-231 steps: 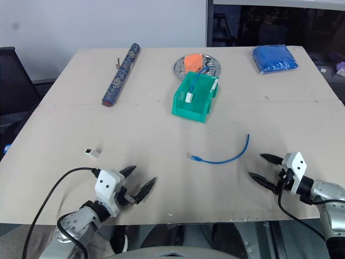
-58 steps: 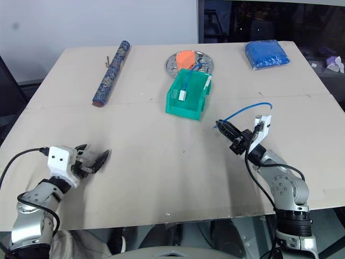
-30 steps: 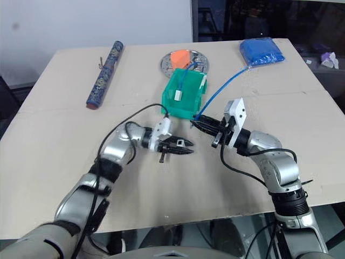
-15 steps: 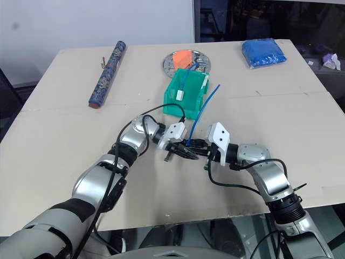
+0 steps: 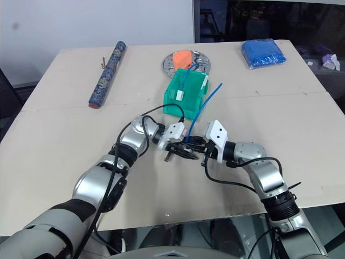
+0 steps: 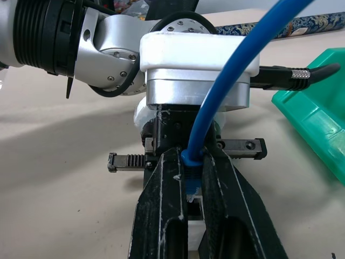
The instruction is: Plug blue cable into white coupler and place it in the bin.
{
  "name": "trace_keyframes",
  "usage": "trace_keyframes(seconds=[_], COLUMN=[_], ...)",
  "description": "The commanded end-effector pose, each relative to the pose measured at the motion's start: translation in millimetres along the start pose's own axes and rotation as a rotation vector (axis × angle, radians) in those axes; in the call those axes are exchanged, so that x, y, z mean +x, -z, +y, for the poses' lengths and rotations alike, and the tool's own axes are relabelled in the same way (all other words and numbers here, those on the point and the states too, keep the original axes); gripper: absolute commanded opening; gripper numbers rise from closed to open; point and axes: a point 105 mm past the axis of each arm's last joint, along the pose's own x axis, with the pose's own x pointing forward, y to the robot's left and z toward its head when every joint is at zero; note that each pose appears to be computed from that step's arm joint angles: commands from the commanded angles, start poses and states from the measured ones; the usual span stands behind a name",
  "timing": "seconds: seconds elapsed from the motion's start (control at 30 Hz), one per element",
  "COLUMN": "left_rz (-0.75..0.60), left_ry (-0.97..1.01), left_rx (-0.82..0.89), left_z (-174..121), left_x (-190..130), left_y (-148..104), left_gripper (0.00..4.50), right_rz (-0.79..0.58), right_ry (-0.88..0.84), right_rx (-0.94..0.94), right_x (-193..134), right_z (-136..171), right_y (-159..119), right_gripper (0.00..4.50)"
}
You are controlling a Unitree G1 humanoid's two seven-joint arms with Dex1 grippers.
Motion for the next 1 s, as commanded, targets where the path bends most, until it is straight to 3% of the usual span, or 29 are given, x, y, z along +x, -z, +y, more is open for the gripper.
trace_keyframes(seconds=[0.03, 0.8, 1.0], left_rz=[0.01, 0.024, 0.007], left_ry=[0.018, 0.019, 0.013], left_rx=[0.002, -0.008, -0.01], left_z=[-4.2, -6.8, -5.4], left_x=[0.8, 1.5, 4.9], left_y=[3.9, 9.7, 7.0], left_gripper=[0.65, 0.65, 0.65], right_rz=[0.047, 0.088, 0.149], right_ry=[0.011, -0.001, -0.02], right_rx=[0.021, 0.032, 0.048], right_x=[-8.9, -9.5, 0.8], right_z=[-2.0, 1.1, 10.7], right_y=[8.9, 13.7, 30.5], right_gripper=[0.0, 0.0, 0.0])
